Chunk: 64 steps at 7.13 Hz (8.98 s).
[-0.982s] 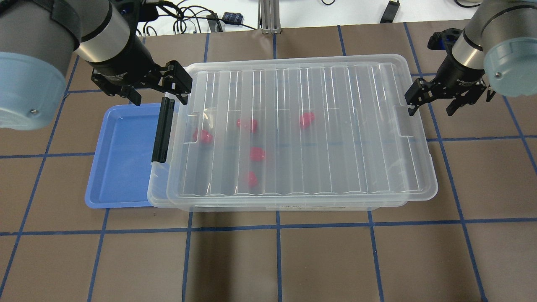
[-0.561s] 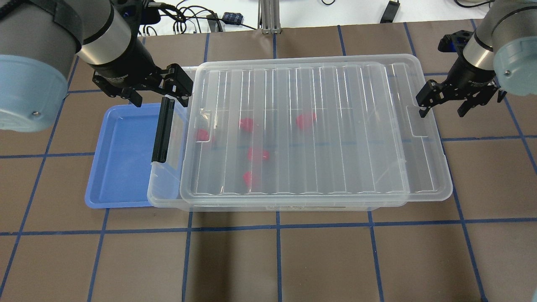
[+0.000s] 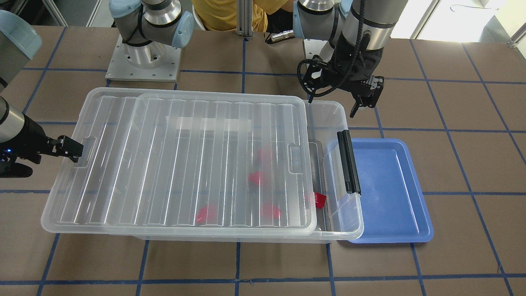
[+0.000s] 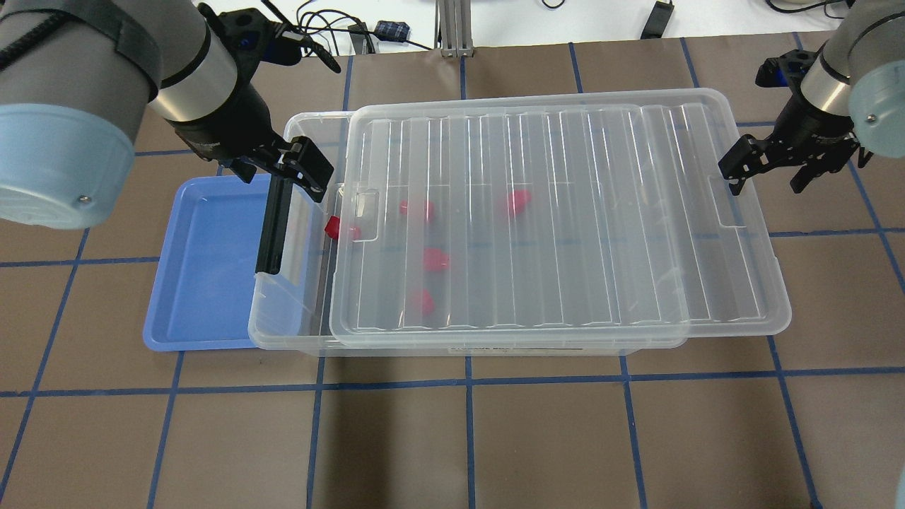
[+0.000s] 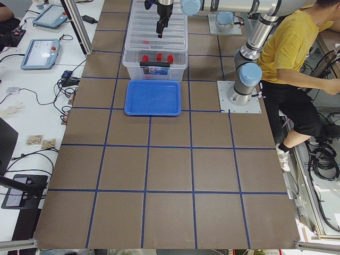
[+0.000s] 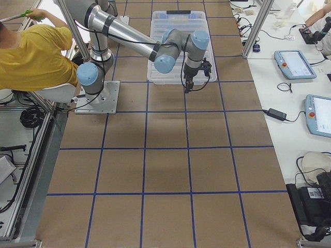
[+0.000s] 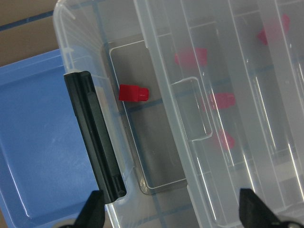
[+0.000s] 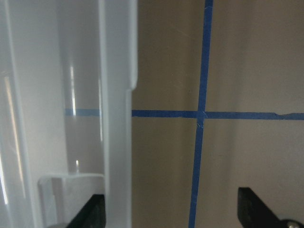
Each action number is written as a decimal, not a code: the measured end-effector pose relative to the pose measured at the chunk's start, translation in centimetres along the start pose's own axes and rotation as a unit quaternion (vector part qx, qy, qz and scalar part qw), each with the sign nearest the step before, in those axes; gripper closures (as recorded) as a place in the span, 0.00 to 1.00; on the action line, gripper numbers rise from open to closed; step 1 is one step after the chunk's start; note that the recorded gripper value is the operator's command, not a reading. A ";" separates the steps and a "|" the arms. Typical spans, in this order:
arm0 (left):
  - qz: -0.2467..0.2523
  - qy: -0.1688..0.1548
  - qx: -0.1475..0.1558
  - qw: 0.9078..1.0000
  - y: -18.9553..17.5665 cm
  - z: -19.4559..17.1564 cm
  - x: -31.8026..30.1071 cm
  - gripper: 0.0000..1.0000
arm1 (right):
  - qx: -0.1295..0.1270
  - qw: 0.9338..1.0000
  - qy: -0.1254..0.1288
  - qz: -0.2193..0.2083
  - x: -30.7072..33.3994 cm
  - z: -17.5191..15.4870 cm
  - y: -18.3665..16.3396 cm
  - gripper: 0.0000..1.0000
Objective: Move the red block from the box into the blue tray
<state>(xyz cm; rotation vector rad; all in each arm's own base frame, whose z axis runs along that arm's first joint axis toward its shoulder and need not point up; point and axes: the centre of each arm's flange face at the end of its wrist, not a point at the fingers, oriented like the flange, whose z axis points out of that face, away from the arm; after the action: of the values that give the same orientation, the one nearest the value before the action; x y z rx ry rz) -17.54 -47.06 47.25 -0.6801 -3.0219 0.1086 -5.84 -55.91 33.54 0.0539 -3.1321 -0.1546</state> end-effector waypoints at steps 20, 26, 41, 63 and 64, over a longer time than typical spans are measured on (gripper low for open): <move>0.545 -0.008 -0.046 0.837 -8.7 20.0 -6.0 0.05 | 0.020 0.999 0.025 -0.041 2.4 -3.5 -2.4 0.00; 0.543 0.007 -0.032 0.839 -8.6 22.4 -8.0 0.00 | -0.016 0.998 0.017 -0.056 3.8 -0.8 -2.7 0.00; 0.563 -0.004 -0.048 0.825 -6.9 29.4 -6.2 0.84 | -0.013 0.998 0.021 -0.063 7.3 -1.8 -1.8 0.00; 0.020 -0.079 -0.027 0.996 0.0 5.5 -13.6 1.00 | 0.030 0.998 -0.006 -0.056 -3.7 -8.2 0.8 0.00; -0.025 -0.058 -0.032 0.998 1.4 7.1 -17.7 1.00 | 0.034 0.998 -0.004 -0.050 -7.8 -8.8 1.1 0.00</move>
<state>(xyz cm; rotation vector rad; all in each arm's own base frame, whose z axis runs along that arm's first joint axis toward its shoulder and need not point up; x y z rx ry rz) -1.35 -53.81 39.58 -0.6246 -3.1625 0.0518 1.98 -55.43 42.40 0.2114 -3.1424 -0.0489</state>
